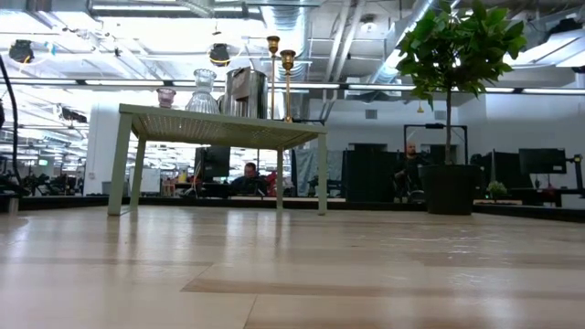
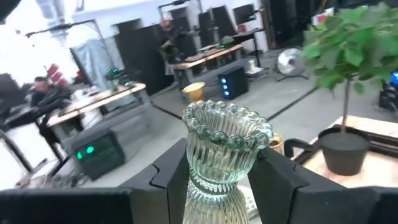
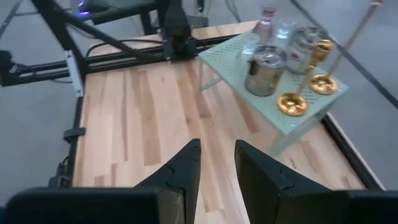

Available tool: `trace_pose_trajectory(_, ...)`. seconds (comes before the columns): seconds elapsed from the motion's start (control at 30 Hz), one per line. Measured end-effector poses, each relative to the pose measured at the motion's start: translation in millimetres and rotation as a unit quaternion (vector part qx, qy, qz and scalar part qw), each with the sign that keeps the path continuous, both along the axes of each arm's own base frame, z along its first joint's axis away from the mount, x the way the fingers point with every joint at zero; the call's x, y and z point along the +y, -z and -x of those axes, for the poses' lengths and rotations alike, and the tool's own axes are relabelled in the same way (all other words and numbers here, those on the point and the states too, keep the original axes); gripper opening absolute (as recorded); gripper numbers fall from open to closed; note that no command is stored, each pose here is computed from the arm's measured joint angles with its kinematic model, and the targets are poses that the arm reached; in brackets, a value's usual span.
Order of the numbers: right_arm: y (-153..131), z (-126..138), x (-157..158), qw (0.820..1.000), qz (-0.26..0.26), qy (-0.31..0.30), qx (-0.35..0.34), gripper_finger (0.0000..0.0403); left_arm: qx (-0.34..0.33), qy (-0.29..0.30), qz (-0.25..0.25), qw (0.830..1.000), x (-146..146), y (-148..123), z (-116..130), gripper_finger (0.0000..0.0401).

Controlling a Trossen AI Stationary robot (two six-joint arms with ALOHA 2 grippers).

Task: Pick & Place candle stick holders
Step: Put the green candle holder on the shelf

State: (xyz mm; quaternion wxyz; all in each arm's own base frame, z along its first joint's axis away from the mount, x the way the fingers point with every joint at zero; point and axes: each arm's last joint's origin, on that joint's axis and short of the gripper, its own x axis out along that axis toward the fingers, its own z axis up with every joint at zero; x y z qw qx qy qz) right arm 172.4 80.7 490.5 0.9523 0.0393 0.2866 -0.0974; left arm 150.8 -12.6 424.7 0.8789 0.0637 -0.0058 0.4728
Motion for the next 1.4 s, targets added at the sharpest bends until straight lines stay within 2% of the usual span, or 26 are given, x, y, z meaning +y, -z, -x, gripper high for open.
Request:
trace_pose_trajectory(0.1, -0.3, 8.9, 1.3, 1.0, 0.004, 0.012, -0.003, 0.0092, -0.029, 0.017, 0.024, 0.999, -4.8, 9.3, 9.9, 0.0139)
trace_pose_trajectory(0.2, 0.1, 16.8, 2.3, 1.0, 0.007, 0.018, -0.002, 0.0092, -0.074, 0.085, 0.05, 0.992, -7.3, 21.0, 25.5, 0.0139)
trace_pose_trajectory(0.43, 1.1, 27.9, 3.0, 1.0, 0.008, 0.027, 0.001, 0.0092, -0.144, 0.213, 0.092, 0.962, 5.3, 40.8, 82.8, 0.0139)
trace_pose_trajectory(0.6, 0.6, 30.3, 1.4, 0.999, 0.014, 0.031, -0.002, 0.0092, -0.164, 0.301, 0.089, 0.935, 13.1, 53.8, 105.1, 0.0139)
trace_pose_trajectory(0.67, 0.9, 30.6, 0.8, 0.999, 0.019, 0.034, -0.001, 0.0092, -0.162, 0.321, 0.085, 0.929, 12.6, 61.7, 105.8, 0.0139)
trace_pose_trajectory(0.9, 6.9, 32.5, -1.9, 0.997, 0.057, 0.048, 0.01, 0.0092, -0.126, 0.326, 0.103, 0.931, 2.7, 95.3, 87.9, 0.0139)
trace_pose_trajectory(1.0, 14.7, 44.1, -9.7, 0.996, 0.077, 0.044, 0.013, 0.0092, -0.119, 0.328, 0.113, 0.93, -0.8, 105.0, 81.6, 0.0139)
trace_pose_trajectory(1.1, 17.2, 67.6, -25.5, 0.998, 0.053, 0.032, -0.03, 0.0086, -0.114, 0.335, 0.114, 0.928, -2.6, 110.7, 78.9, 0.0139)
trace_pose_trajectory(1.2, 21.5, 89.5, -39.5, 0.994, 0.018, 0.005, -0.105, 0.0069, -0.11, 0.342, 0.114, 0.926, -3.8, 113.9, 77.3, 0.0139)
trace_pose_trajectory(1.27, 26.4, 102.6, -48.3, 0.987, -0.005, -0.019, -0.163, 0.0054, -0.113, 0.351, 0.114, 0.923, -4.2, 113.2, 77.2, 0.0139)
trace_pose_trajectory(1.4, 40.3, 128.7, -67.5, 0.959, -0.048, -0.072, -0.269, 0.0013, -0.126, 0.36, 0.113, 0.918, -4.1, 110.6, 77.3, 0.0139)
